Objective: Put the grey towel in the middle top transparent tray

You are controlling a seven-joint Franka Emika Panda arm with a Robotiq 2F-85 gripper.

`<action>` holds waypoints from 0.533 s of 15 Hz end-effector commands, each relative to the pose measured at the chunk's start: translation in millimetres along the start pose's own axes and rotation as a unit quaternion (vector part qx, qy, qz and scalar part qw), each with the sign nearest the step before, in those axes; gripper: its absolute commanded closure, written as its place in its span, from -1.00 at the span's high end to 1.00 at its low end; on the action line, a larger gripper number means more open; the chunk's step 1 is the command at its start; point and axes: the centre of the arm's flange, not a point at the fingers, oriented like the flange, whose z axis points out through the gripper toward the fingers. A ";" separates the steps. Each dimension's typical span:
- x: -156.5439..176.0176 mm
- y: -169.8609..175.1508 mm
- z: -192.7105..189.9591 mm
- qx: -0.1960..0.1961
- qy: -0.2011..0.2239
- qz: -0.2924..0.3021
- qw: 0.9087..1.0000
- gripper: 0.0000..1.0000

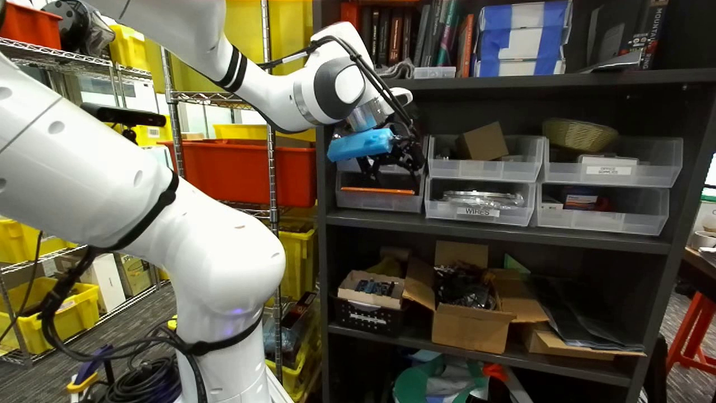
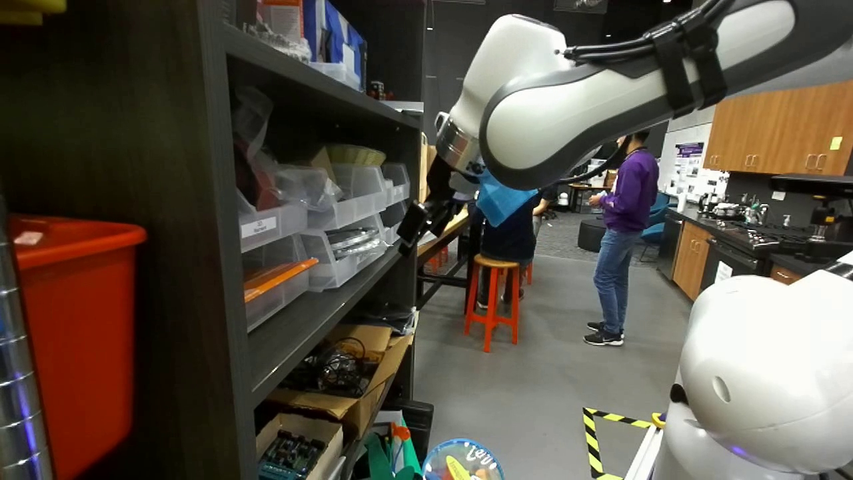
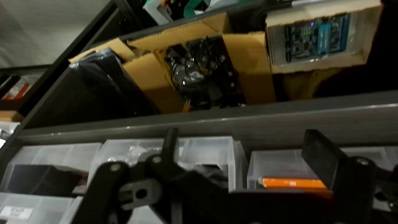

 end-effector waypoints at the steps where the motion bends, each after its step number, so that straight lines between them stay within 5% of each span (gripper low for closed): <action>1: -29.6 0.5 3.1 -0.001 0.095 0.022 0.995 1.00; 8: -20.6 -19.2 -40.8 -0.018 0.258 -0.025 0.966 1.00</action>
